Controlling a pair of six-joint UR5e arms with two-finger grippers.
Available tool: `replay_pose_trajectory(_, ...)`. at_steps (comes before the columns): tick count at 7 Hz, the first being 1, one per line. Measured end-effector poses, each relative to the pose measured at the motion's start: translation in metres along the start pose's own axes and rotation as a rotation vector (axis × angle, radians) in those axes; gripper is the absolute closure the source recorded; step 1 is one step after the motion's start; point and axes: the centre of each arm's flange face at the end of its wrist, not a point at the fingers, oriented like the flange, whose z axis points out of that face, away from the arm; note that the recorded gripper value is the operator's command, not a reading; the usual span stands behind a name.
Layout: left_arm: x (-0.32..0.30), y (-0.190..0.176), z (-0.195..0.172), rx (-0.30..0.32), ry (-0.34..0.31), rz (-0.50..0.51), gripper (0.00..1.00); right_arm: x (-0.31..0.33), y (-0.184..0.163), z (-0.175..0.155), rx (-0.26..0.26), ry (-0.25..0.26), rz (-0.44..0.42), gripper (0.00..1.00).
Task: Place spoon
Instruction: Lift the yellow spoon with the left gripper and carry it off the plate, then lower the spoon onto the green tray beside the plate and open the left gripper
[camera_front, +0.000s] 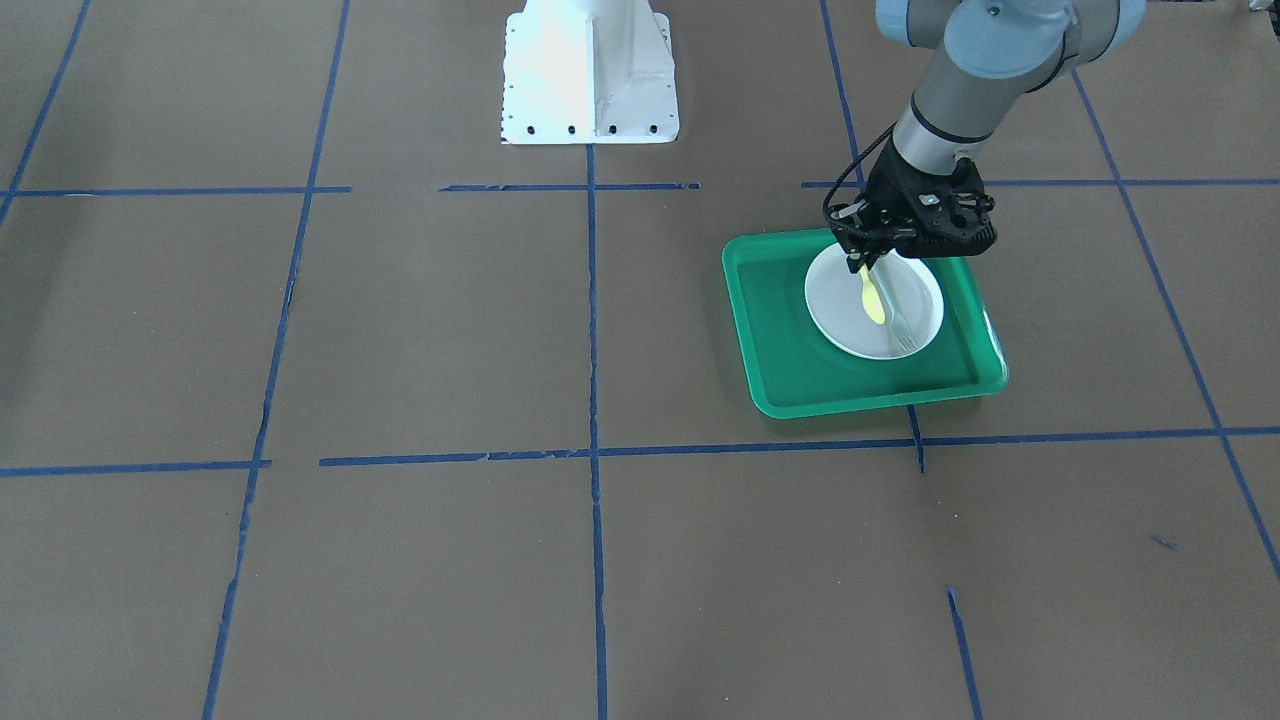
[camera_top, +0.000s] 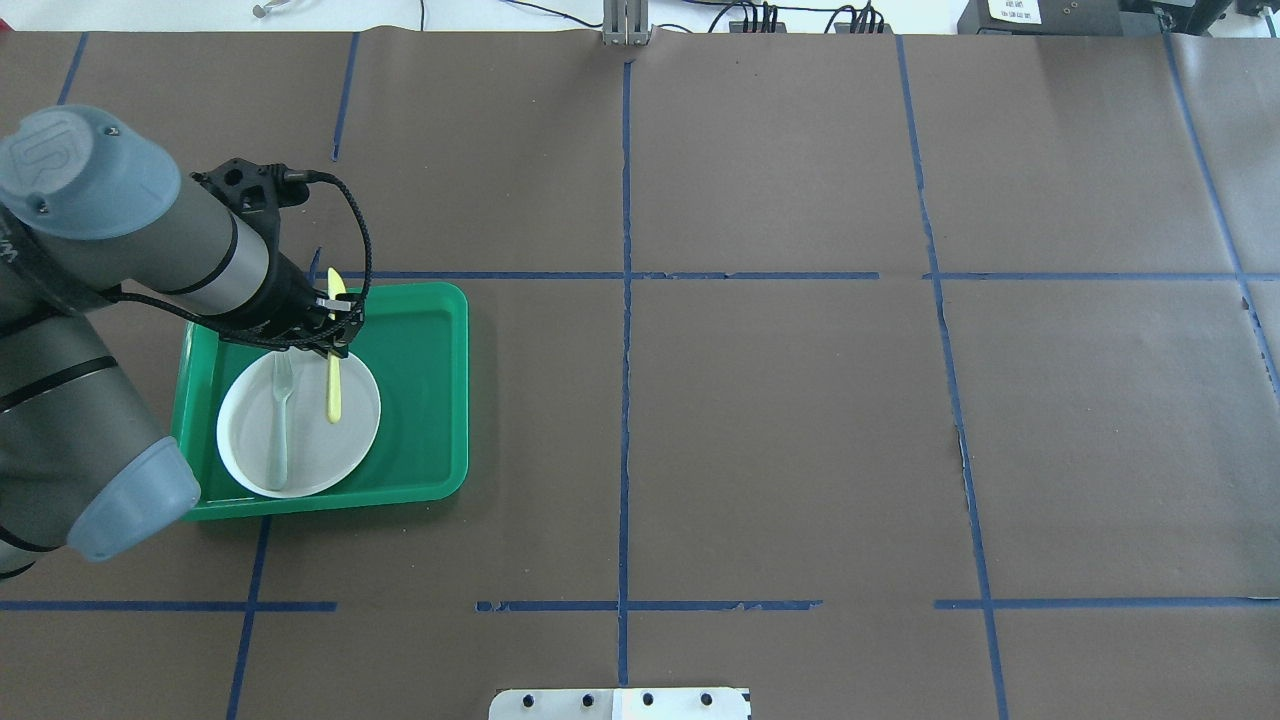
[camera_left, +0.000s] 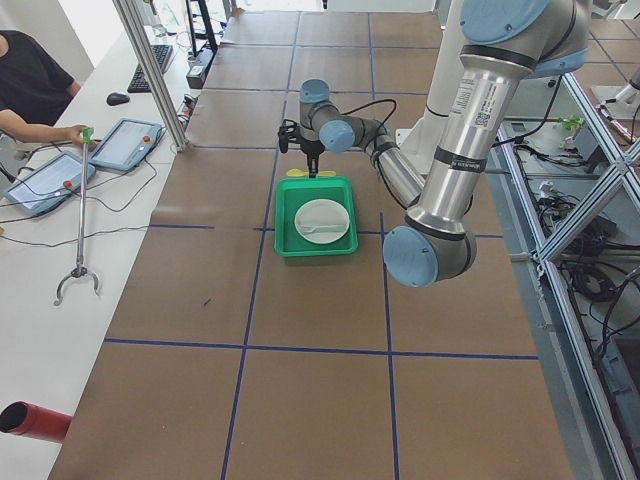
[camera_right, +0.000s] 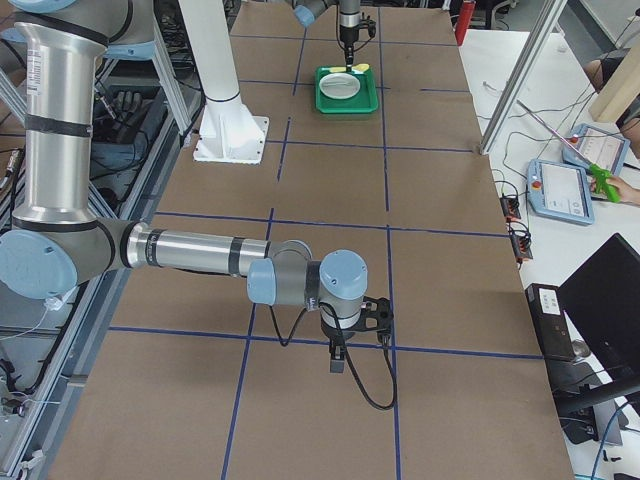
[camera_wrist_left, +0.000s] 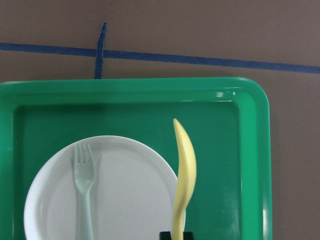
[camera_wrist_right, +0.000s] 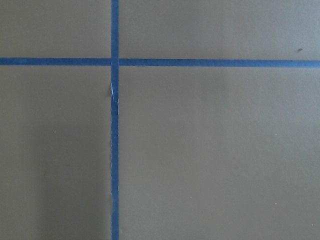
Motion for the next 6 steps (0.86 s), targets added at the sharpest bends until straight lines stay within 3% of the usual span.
replay_pose_trajectory(4, 0.025, 0.009, 0.076, -0.059, -0.008, -0.007, 1.00, 0.000, 0.000, 0.000, 0.000, 0.000, 0.000, 0.00)
replay_pose_trajectory(6, 0.029, 0.016, 0.096, -0.075, -0.006, 0.002, 1.00, 0.000, 0.000, 0.000, 0.000, 0.000, 0.000, 0.00)
